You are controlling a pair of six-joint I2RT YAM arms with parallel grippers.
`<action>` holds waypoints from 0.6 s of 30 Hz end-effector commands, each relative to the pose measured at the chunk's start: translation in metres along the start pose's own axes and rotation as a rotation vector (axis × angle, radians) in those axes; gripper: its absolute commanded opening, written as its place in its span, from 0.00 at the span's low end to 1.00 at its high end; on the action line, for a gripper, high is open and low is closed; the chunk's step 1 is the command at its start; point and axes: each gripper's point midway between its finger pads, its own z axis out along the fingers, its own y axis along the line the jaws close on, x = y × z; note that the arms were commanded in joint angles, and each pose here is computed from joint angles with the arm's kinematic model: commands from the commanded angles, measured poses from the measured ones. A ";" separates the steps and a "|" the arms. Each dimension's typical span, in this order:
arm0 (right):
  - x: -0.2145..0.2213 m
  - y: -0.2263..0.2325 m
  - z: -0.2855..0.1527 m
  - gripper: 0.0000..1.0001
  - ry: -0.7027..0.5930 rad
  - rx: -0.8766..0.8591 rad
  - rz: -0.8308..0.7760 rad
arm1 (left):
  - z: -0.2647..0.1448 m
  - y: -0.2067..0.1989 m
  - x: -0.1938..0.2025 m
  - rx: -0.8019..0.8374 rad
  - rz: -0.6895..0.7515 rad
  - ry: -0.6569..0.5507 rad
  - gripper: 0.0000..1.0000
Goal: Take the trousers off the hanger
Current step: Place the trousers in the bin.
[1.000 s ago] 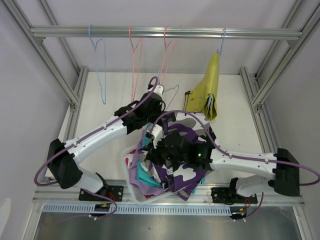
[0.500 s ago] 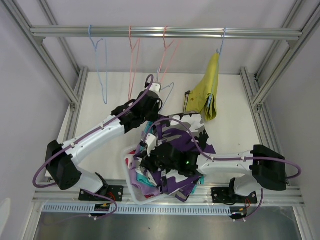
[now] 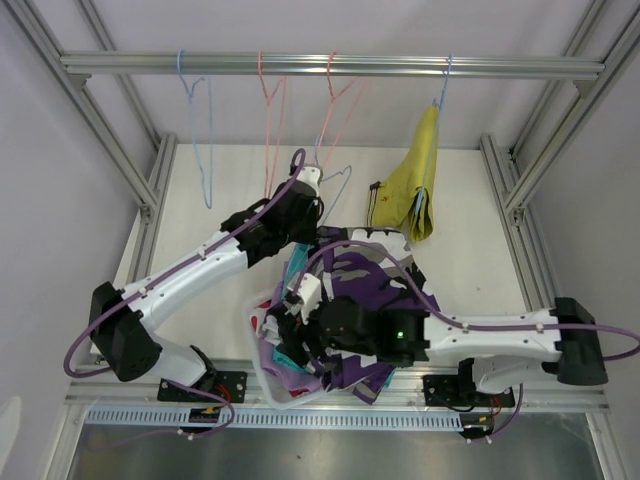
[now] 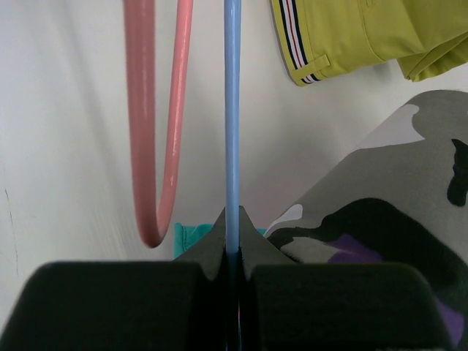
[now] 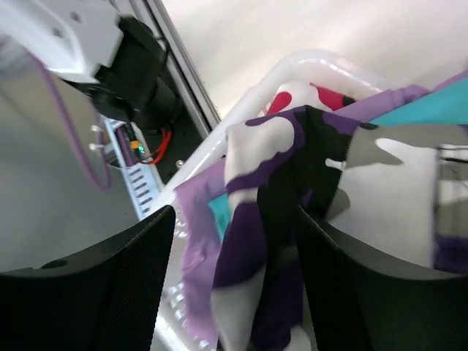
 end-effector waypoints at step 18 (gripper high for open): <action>-0.056 -0.011 -0.077 0.78 -0.171 0.033 -0.042 | -0.026 -0.008 -0.036 0.059 -0.049 -0.103 0.01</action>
